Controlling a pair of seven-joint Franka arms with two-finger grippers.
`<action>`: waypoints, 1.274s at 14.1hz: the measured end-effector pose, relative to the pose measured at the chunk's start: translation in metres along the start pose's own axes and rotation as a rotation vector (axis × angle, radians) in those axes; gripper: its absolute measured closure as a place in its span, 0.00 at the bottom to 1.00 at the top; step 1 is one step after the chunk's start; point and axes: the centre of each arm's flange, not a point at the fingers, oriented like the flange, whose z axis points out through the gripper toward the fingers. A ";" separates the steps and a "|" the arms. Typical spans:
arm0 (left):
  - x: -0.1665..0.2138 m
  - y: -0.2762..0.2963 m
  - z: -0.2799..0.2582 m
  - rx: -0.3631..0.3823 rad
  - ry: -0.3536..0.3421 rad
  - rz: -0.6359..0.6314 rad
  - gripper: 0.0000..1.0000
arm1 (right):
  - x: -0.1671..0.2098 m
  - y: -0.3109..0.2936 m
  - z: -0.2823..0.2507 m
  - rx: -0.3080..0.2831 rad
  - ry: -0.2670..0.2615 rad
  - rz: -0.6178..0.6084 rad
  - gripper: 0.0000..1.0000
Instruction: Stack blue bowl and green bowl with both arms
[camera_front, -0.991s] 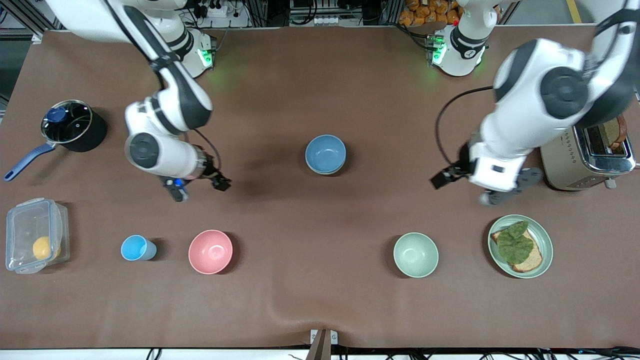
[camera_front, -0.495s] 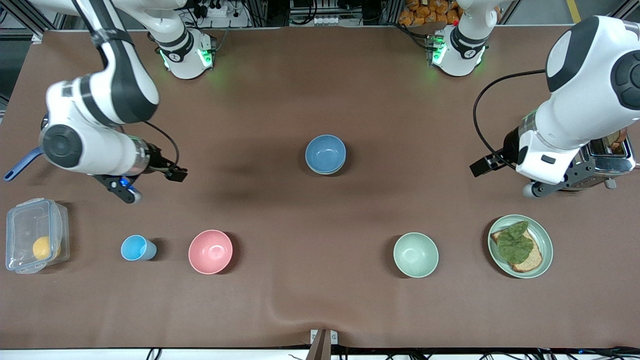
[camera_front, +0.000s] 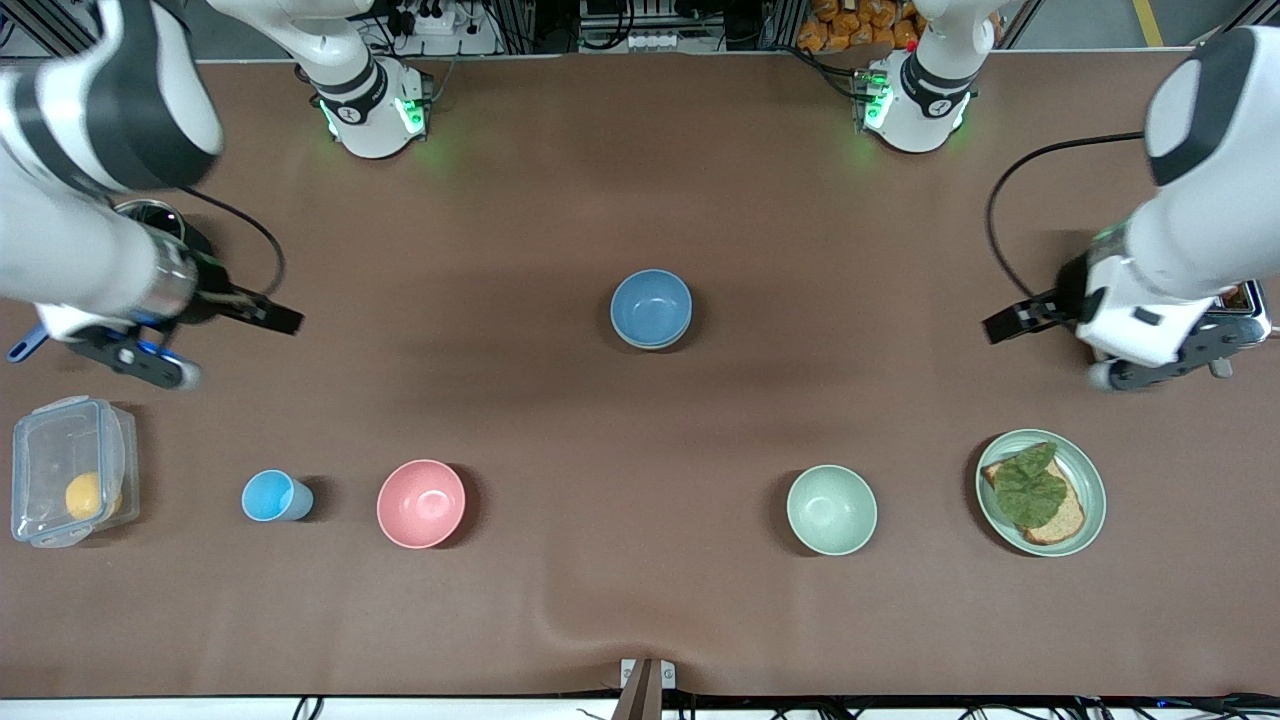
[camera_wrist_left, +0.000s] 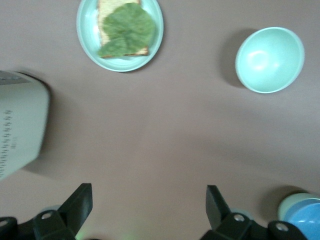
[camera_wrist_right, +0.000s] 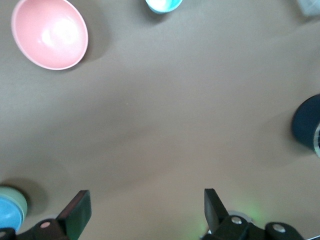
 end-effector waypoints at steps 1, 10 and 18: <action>-0.003 -0.009 -0.004 0.003 -0.005 0.009 0.00 | -0.005 0.006 -0.019 0.003 0.014 -0.026 0.00; -0.058 -0.065 -0.079 -0.076 0.076 0.129 0.00 | -0.058 0.040 -0.117 0.044 0.157 -0.123 0.00; -0.056 -0.081 -0.097 -0.081 0.096 0.238 0.00 | -0.040 0.062 -0.096 0.012 0.214 -0.263 0.00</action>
